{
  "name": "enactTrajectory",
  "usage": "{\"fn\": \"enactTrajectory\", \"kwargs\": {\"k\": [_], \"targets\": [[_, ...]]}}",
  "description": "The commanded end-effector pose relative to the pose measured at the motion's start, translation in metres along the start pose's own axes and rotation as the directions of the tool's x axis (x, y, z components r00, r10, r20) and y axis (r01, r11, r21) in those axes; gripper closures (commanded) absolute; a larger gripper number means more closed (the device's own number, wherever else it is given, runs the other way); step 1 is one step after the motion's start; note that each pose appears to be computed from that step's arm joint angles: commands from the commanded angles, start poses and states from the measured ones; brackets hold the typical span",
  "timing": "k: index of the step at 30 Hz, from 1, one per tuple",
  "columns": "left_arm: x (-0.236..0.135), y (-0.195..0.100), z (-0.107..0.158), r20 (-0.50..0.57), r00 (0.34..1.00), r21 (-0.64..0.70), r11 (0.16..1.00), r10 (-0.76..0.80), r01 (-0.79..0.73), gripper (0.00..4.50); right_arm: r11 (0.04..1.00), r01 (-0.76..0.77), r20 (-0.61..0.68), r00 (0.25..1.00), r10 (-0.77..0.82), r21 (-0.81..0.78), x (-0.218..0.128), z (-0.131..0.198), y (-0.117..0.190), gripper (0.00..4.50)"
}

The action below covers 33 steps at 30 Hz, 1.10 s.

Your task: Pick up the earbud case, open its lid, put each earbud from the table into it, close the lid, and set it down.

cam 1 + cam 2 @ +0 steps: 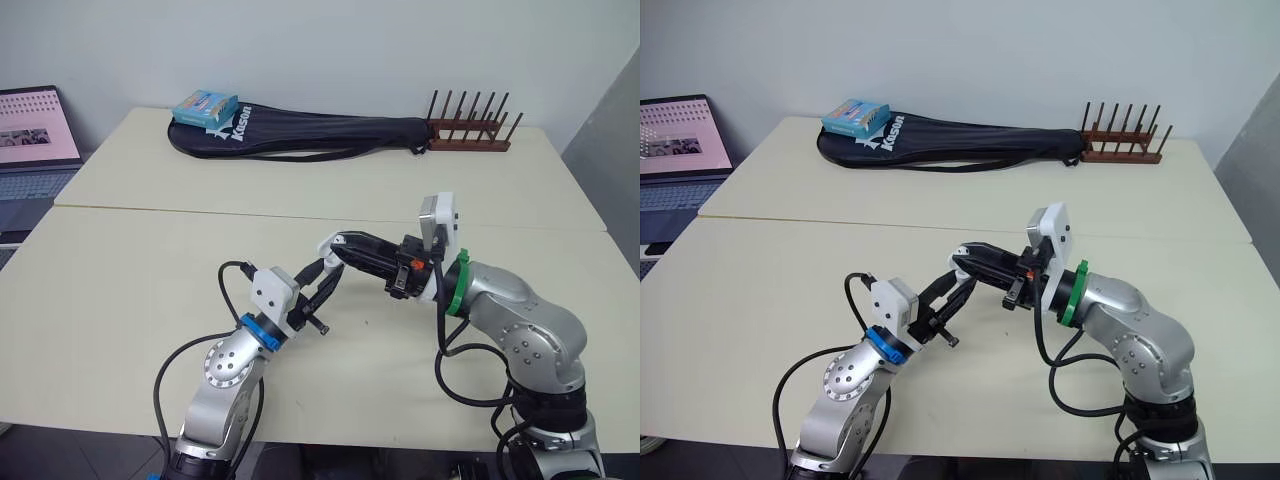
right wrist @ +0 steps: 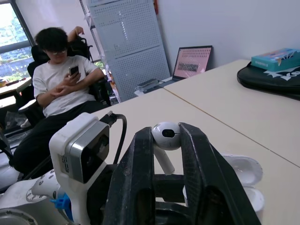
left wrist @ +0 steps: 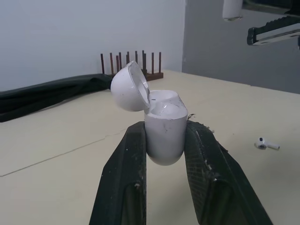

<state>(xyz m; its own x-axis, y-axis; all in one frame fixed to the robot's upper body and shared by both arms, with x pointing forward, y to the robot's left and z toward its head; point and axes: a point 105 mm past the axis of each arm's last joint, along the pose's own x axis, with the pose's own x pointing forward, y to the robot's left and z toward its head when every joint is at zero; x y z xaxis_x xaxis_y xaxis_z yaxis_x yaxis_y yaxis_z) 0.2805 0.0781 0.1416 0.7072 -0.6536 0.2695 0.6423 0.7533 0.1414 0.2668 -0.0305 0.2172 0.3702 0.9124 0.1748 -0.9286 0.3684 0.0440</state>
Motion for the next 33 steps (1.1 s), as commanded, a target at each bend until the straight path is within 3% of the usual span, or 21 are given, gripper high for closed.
{"fn": "enactTrajectory", "kwargs": {"k": [1,13,33], "targets": [[0.004,-0.003,0.013,0.058,0.998,0.011,1.0,-0.01,0.009,3.73,0.999,0.035,0.034,0.999,-0.034,-0.028,0.005,-0.008,-0.001,4.1],[0.007,-0.003,0.015,0.069,0.998,0.01,1.0,-0.009,0.008,3.73,0.993,0.116,0.071,0.991,-0.115,-0.012,0.012,-0.024,-0.018,4.1],[0.01,-0.002,0.021,0.086,0.996,0.011,1.0,-0.003,0.002,3.73,0.993,0.112,0.045,0.993,-0.111,-0.026,0.016,-0.044,-0.006,4.1]]}}
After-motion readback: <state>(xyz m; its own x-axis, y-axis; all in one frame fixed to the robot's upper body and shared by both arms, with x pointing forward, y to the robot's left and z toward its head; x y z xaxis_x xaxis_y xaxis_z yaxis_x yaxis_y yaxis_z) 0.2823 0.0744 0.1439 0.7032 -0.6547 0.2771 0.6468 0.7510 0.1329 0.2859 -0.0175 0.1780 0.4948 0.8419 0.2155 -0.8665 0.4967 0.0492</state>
